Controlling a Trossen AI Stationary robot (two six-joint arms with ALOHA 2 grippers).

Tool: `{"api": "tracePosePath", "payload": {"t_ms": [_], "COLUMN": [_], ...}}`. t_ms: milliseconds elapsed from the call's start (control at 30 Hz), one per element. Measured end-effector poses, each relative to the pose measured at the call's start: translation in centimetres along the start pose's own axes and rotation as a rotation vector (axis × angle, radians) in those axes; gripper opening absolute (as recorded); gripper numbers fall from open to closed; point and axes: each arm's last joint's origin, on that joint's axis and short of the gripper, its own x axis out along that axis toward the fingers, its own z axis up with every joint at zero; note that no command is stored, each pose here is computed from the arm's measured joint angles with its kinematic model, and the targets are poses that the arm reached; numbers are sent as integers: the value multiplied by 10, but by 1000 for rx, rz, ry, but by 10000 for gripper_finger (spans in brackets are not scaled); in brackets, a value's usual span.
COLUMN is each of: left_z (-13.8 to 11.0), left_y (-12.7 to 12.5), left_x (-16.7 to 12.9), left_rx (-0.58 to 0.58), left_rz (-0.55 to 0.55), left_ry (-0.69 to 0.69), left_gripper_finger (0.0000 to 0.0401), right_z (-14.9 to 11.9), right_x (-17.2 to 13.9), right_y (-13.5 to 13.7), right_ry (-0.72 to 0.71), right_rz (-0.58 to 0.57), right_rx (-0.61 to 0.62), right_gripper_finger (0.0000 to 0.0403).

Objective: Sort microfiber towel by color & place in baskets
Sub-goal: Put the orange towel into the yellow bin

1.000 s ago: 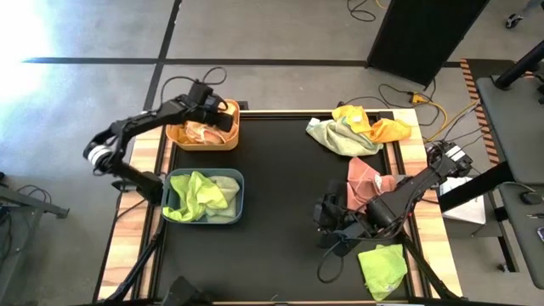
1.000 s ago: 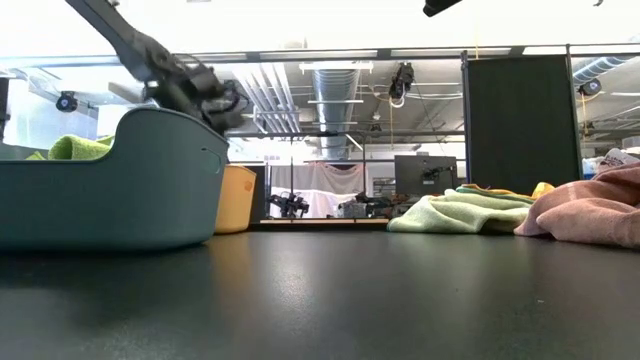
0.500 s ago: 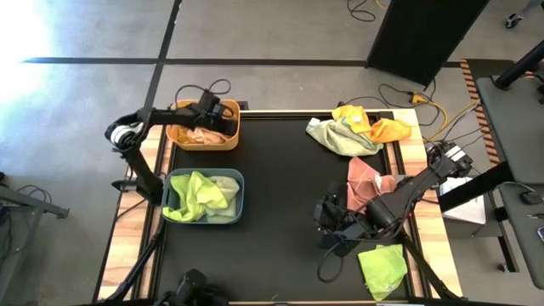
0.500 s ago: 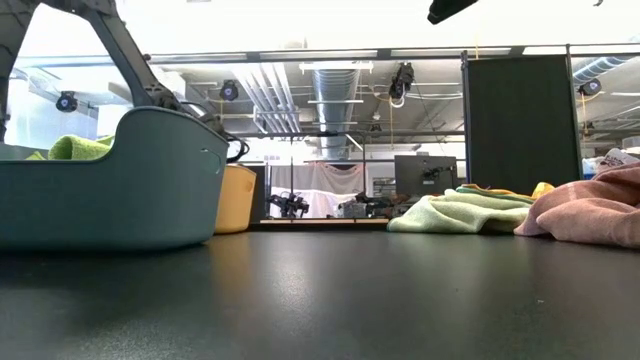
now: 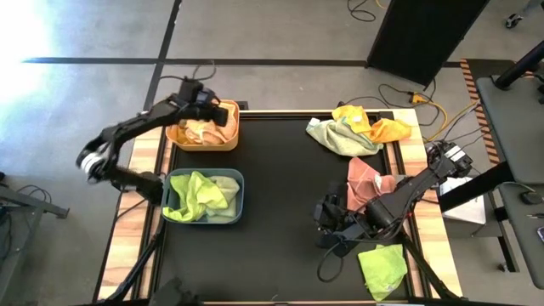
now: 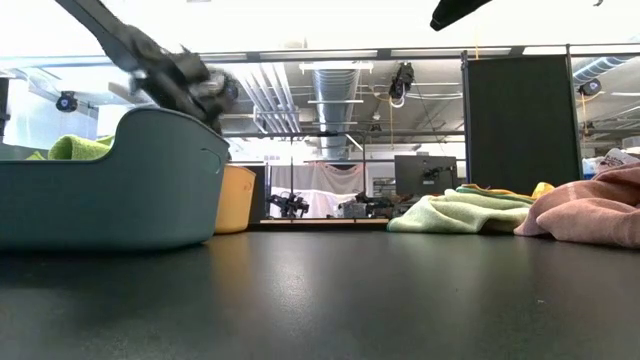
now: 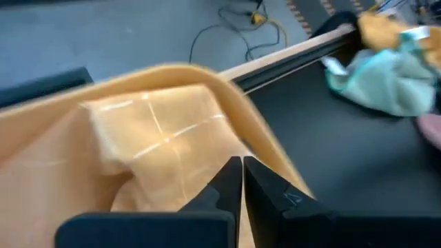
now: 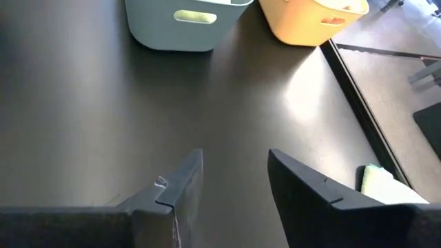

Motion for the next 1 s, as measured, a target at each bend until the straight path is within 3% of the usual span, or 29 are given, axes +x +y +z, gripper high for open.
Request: {"api": "tracePosePath", "payload": {"t_ms": [133, 267, 467, 533, 800, 1000], "left_z": [-18, -41, -55, -60, -54, -37], "left_y": [-9, -6, 23, 34, 53, 42], "left_x": [-34, -43, -14, 0, 47, 36], "left_rx": [11, 3, -50, -69, -83, -54], "left_rz": [12, 20, 234, 291, 334, 316], "left_ry": [96, 141, 87, 138, 300, 327], "left_gripper_finger": [0, 0, 0, 0, 0, 0], "right_z": [-1, -2, -1, 0, 0, 0], "right_x": [1, 2, 8, 9, 10, 10], "right_y": [0, 0, -5, -7, -7, -7], "right_ry": [1, 2, 7, 9, 11, 12], "right_rz": [-1, -12, -33, -39, -37, -35], "right_rx": [-2, -6, -5, 2, 21, 26], "right_gripper_finger": [154, 144, 132, 130, 139, 148]}}
